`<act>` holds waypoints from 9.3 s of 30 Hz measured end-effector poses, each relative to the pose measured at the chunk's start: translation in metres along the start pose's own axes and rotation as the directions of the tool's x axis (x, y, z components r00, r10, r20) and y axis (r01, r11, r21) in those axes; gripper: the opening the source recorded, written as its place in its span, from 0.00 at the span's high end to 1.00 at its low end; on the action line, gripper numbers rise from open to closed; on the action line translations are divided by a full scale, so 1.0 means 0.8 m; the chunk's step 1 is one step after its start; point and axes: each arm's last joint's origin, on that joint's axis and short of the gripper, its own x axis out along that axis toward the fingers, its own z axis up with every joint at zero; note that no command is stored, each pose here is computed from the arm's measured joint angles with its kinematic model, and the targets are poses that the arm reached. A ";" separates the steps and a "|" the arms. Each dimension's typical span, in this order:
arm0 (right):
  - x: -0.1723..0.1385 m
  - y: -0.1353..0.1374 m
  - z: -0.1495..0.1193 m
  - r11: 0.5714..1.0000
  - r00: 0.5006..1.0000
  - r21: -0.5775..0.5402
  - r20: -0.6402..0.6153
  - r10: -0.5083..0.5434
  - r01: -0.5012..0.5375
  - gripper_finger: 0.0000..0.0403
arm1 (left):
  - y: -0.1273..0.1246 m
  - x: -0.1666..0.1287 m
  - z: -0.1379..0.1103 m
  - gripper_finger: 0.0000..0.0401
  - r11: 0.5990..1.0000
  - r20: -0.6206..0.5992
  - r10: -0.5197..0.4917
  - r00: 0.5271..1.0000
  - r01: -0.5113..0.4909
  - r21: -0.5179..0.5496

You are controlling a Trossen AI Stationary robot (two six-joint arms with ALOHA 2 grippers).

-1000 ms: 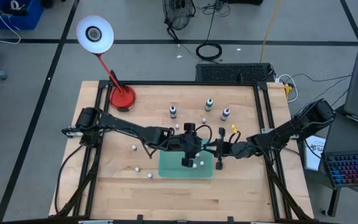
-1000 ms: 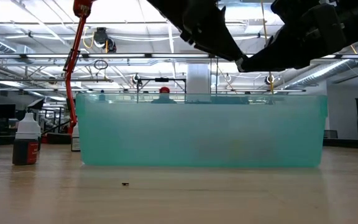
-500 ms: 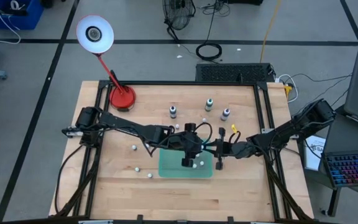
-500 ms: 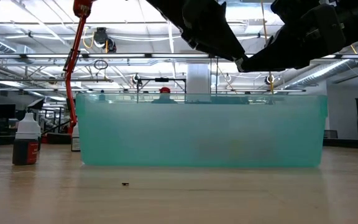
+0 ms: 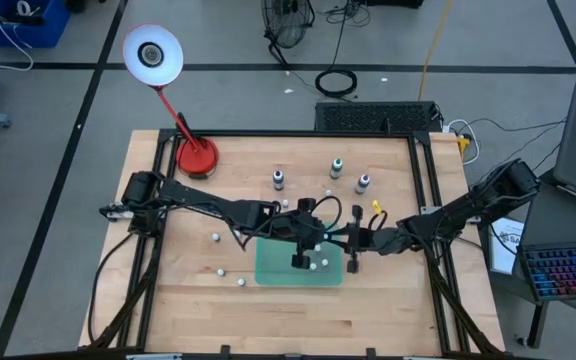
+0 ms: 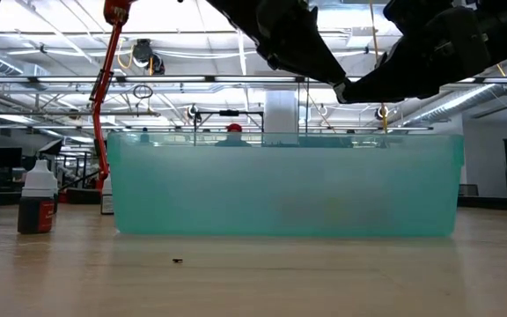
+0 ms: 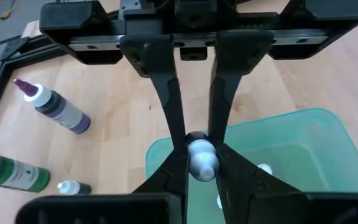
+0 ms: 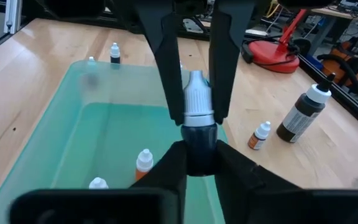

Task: Pick & Place food coloring
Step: Put the small purple food coloring bottle into the green bin, then put the small blue food coloring bottle into the green bin, then put the big violet food coloring bottle into the green bin

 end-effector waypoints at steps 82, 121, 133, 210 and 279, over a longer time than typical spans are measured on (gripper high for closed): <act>0.010 -0.102 0.069 0.970 0.893 0.166 -0.440 -0.088 0.178 0.58 | -0.070 -0.079 -0.020 0.41 0.998 -0.002 -0.020 1.000 0.020 -0.057; 0.122 -0.200 -0.015 0.985 0.673 0.101 -0.740 -0.018 0.138 0.59 | -0.016 -0.232 -0.254 0.41 0.916 0.454 0.284 0.845 -0.099 -0.389; 0.120 -0.212 -0.016 0.981 0.676 0.114 -0.736 -0.023 0.158 0.59 | -0.020 -0.231 -0.256 0.41 0.924 0.436 0.254 0.863 -0.084 -0.372; 0.056 -0.032 0.072 0.993 0.831 0.075 -0.544 0.118 -0.092 0.90 | -0.021 -0.258 -0.288 0.41 0.880 0.280 0.334 0.900 -0.192 -0.434; -0.033 -0.206 0.059 0.866 0.571 0.176 -0.808 -0.144 0.468 0.34 | -0.021 -0.258 -0.288 0.41 0.880 0.280 0.335 0.900 -0.192 -0.434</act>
